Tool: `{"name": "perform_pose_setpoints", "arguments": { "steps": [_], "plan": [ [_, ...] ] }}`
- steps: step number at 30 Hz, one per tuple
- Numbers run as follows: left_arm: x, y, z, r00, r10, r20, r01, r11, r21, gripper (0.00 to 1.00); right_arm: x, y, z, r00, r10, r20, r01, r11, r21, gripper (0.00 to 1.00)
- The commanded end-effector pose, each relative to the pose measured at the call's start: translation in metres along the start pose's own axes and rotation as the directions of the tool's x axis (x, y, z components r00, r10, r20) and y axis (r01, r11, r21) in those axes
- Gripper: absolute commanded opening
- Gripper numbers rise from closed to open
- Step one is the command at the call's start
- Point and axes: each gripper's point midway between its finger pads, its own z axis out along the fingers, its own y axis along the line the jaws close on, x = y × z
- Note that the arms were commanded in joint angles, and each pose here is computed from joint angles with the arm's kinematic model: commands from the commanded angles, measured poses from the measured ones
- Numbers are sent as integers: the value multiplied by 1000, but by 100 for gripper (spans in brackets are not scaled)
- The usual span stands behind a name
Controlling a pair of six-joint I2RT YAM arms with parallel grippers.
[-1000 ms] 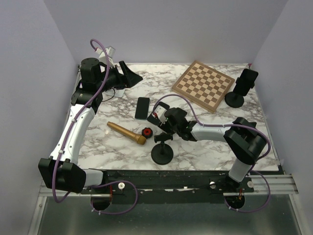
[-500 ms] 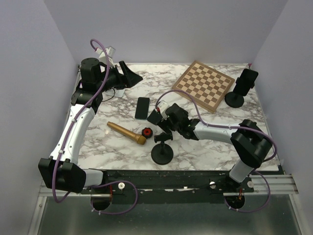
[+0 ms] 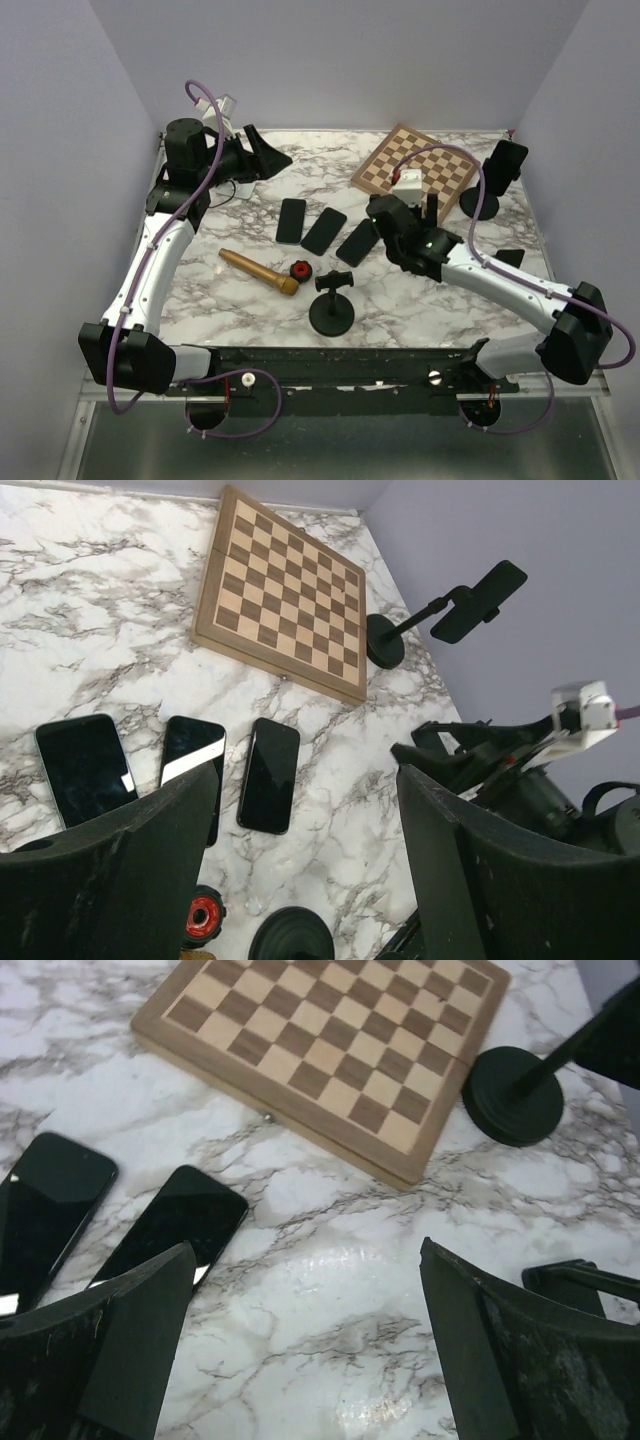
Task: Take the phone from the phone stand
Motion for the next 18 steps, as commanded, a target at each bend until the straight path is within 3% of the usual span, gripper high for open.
{"name": "perform_pose_setpoints", "arguments": {
  "steps": [1,4,8,18],
  "plan": [
    [5,-5,3,1000,2,-15,-2,999,33,80,-17,-58,-3,981,189,-34,-180,967,180,100],
    [6,-6,4,1000,6,-17,-6,999,35,80,-26,-75,8,956,279,-88,-263,951,165,100],
    [7,-6,5,1000,5,-22,-4,999,37,80,-43,-86,18,950,282,-135,-268,957,111,99],
    [7,-12,4,1000,-3,-24,4,998,62,80,-58,-172,69,876,442,-194,-389,885,257,100]
  ]
}}
